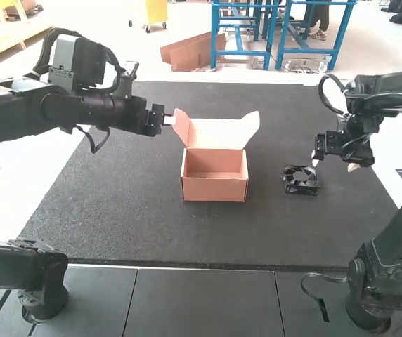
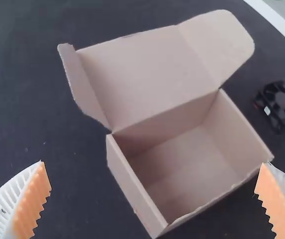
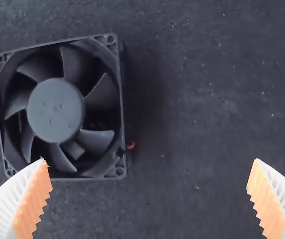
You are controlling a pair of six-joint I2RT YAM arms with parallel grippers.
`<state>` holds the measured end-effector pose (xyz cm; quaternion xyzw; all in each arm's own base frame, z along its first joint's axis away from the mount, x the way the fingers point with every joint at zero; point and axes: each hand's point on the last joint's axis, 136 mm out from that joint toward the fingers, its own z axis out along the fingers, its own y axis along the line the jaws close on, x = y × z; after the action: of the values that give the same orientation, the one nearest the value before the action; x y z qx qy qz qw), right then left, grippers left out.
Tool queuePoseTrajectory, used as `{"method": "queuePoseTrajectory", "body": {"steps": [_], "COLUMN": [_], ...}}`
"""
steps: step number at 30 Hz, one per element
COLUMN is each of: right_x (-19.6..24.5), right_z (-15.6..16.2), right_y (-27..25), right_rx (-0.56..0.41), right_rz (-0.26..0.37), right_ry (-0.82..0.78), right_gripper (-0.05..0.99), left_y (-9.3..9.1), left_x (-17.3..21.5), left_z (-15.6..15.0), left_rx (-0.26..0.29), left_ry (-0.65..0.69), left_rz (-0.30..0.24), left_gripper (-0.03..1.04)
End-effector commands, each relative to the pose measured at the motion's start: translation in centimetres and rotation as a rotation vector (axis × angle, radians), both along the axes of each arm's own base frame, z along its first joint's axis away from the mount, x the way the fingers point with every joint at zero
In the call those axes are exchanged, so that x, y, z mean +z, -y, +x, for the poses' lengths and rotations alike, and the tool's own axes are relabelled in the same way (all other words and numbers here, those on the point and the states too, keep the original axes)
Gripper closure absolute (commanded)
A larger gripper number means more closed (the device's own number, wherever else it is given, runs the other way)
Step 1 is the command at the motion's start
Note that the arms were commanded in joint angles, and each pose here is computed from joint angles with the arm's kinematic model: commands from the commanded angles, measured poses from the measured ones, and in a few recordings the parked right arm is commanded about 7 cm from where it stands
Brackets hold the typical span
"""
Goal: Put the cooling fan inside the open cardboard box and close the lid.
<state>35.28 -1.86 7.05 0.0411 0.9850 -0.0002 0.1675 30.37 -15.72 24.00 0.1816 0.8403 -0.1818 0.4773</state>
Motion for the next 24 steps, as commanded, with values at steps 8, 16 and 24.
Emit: {"method": "queuePoseTrajectory", "body": {"steps": [8,16,24], "right_x": [-1.5,-2.8,-3.7], "right_z": [2.9,3.5,3.1], "right_y": [0.5,1.5,1.9], "right_rx": [-0.002,-0.018,-0.022], "right_rz": [0.004,-0.02,-0.03], "right_ry": [-0.024,-0.06,-0.087], "right_gripper": [0.03,0.03,0.03], "left_y": [0.1,0.0,0.1], "left_x": [1.2,1.1,1.3], "left_z": [-0.3,-0.3,-0.2], "left_rx": [-0.012,-0.01,-0.008], "left_ry": [0.026,0.023,0.03], "left_rz": [-0.012,-0.011,-0.014], "left_gripper": [0.04,0.04,0.04]}}
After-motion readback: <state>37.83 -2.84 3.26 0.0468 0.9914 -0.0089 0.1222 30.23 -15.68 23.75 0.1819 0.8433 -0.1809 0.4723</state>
